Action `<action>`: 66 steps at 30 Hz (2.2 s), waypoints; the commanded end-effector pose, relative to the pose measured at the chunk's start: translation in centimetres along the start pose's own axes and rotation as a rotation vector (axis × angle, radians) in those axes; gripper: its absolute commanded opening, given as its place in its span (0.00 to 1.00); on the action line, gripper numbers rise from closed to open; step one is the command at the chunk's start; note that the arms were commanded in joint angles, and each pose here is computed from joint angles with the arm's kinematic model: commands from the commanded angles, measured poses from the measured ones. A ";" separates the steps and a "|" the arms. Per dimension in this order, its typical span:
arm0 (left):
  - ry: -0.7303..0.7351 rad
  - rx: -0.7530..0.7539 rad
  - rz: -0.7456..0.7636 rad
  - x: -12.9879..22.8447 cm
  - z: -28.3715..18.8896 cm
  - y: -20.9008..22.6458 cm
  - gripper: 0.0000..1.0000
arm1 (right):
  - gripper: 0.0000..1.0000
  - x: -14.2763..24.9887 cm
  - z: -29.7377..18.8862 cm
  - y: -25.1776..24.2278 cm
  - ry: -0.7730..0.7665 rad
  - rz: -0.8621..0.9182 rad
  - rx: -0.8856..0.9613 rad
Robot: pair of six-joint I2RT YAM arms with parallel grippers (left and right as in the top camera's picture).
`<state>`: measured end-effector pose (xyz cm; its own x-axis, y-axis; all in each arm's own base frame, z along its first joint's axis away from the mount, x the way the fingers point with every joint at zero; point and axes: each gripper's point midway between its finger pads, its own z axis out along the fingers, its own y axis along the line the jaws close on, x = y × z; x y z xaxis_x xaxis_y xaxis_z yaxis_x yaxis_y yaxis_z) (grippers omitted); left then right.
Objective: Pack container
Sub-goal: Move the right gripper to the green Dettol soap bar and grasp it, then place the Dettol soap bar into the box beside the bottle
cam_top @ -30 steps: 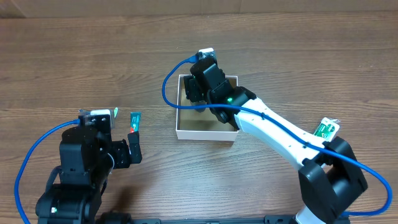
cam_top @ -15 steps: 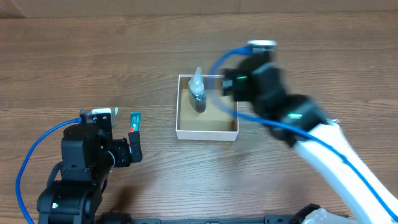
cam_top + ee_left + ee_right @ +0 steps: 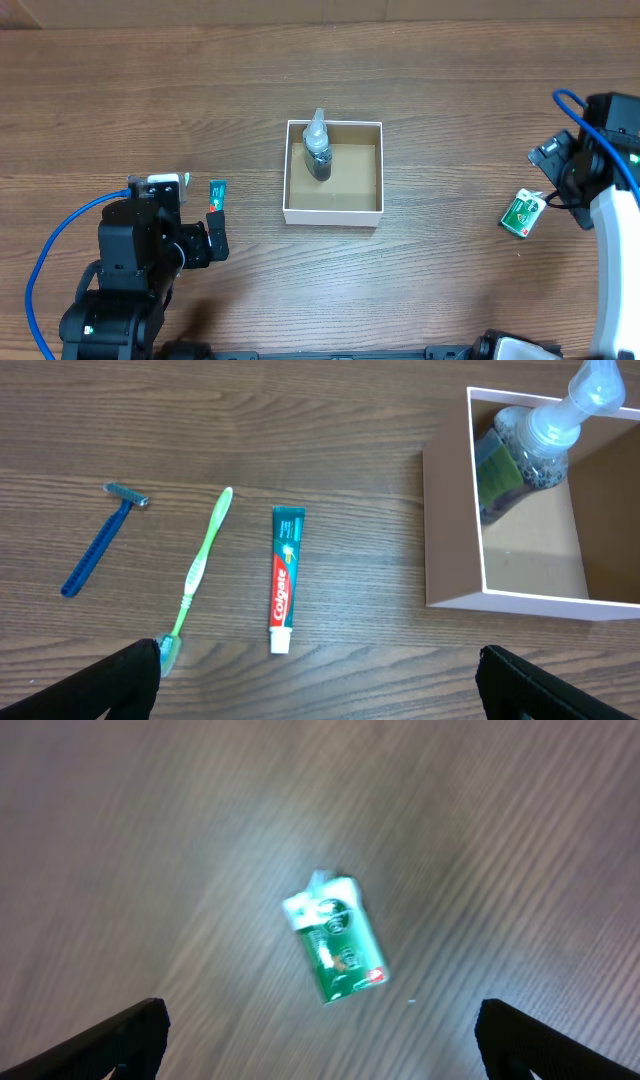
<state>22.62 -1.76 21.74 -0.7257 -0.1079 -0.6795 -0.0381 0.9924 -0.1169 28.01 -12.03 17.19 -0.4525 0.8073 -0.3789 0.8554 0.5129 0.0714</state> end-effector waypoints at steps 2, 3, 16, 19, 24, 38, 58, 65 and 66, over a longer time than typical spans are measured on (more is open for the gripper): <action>-0.029 0.000 -0.019 -1.0 -0.6 0.0 1.00 | 1.00 2.1 6.3 0.4 0.141 -0.071 -0.014; -0.028 0.002 -0.020 -0.9 -0.6 0.0 1.00 | 1.00 2.5 7.7 0.3 0.162 -0.076 0.004; -0.025 0.007 -0.035 -0.9 -0.6 -0.1 1.00 | 1.00 5.2 16.1 0.4 0.295 -0.070 0.109; -0.025 0.007 -0.035 -0.9 -0.6 -0.1 1.00 | 1.00 5.1 16.2 0.4 0.294 -0.073 0.106; -0.026 0.007 -0.035 -0.9 -0.6 -0.1 1.00 | 1.00 5.7 16.2 1.0 0.326 -0.104 0.069; -0.025 0.007 -0.035 -0.9 -0.6 -0.1 1.00 | 1.00 8.6 17.4 -0.9 0.376 -0.121 0.095; -0.019 0.006 -0.034 -0.7 -0.6 -0.1 1.00 | 0.50 8.4 17.4 -0.7 0.370 -0.120 0.090; -0.019 0.005 -0.035 -0.7 -0.6 -0.1 1.00 | 0.32 8.3 17.4 -0.6 0.367 -0.119 0.087; -0.019 0.005 -0.035 -0.7 -0.6 -0.1 1.00 | 0.20 8.2 17.4 -0.5 0.364 -0.119 0.085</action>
<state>22.56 -1.76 21.70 -0.7269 -0.1266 -0.6749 -0.0521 0.9902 -0.1297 29.75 -11.54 -0.24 -0.5949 0.7991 -0.0869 0.8027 0.5963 -0.0109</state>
